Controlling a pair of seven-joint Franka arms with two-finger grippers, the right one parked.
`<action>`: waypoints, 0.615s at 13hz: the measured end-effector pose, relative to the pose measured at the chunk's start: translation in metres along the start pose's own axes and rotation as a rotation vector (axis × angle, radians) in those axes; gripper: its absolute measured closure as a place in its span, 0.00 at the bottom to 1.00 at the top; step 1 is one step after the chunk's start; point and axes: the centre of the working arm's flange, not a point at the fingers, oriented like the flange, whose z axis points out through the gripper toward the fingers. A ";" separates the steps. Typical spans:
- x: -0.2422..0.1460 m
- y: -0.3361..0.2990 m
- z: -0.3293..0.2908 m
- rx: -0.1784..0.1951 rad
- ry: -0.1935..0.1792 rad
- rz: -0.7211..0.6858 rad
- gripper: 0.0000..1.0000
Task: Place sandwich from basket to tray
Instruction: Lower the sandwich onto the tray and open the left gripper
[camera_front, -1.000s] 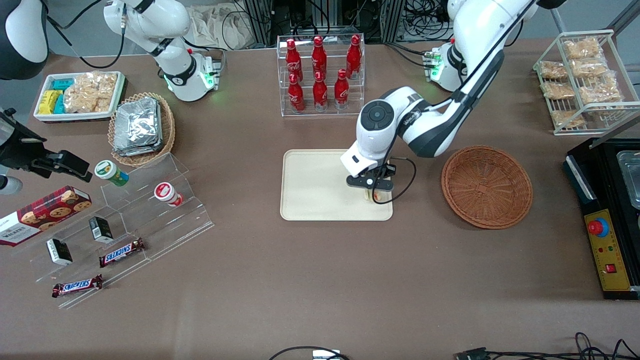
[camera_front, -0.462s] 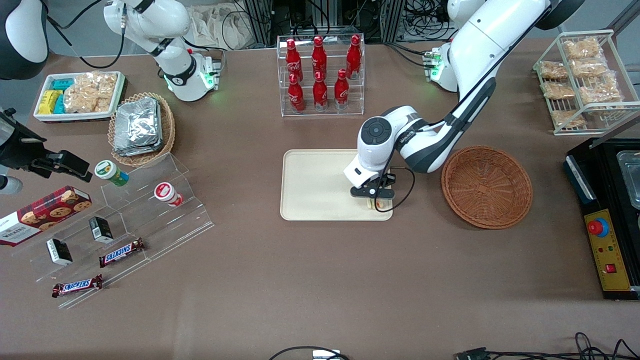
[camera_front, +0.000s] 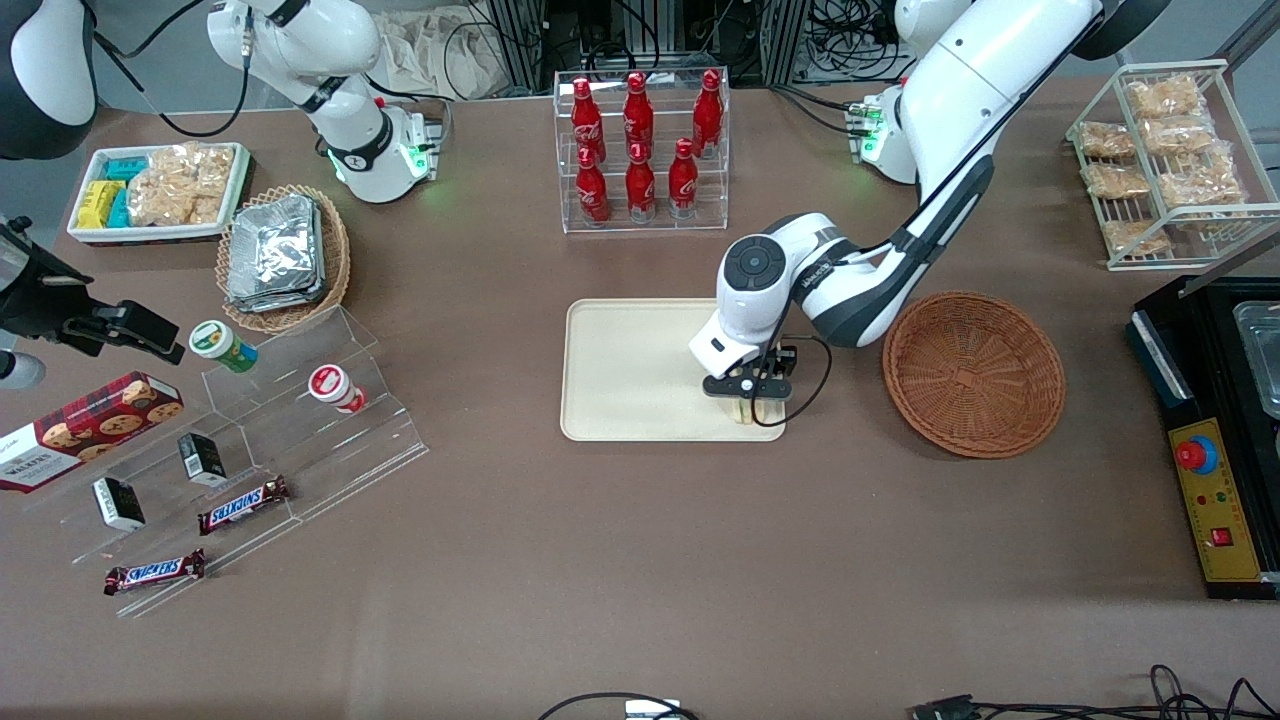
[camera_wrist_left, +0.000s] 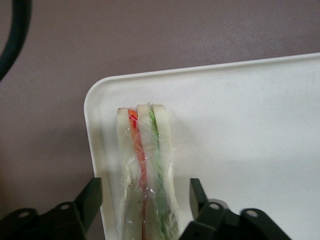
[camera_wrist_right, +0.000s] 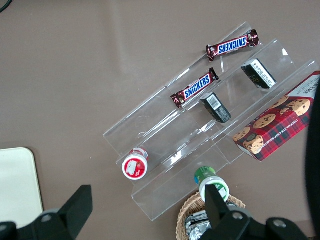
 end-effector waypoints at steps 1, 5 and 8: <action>0.001 -0.001 -0.001 0.002 0.000 -0.002 0.03; 0.010 -0.011 -0.023 0.038 0.008 -0.027 0.00; 0.024 -0.038 -0.087 0.030 -0.009 -0.060 0.00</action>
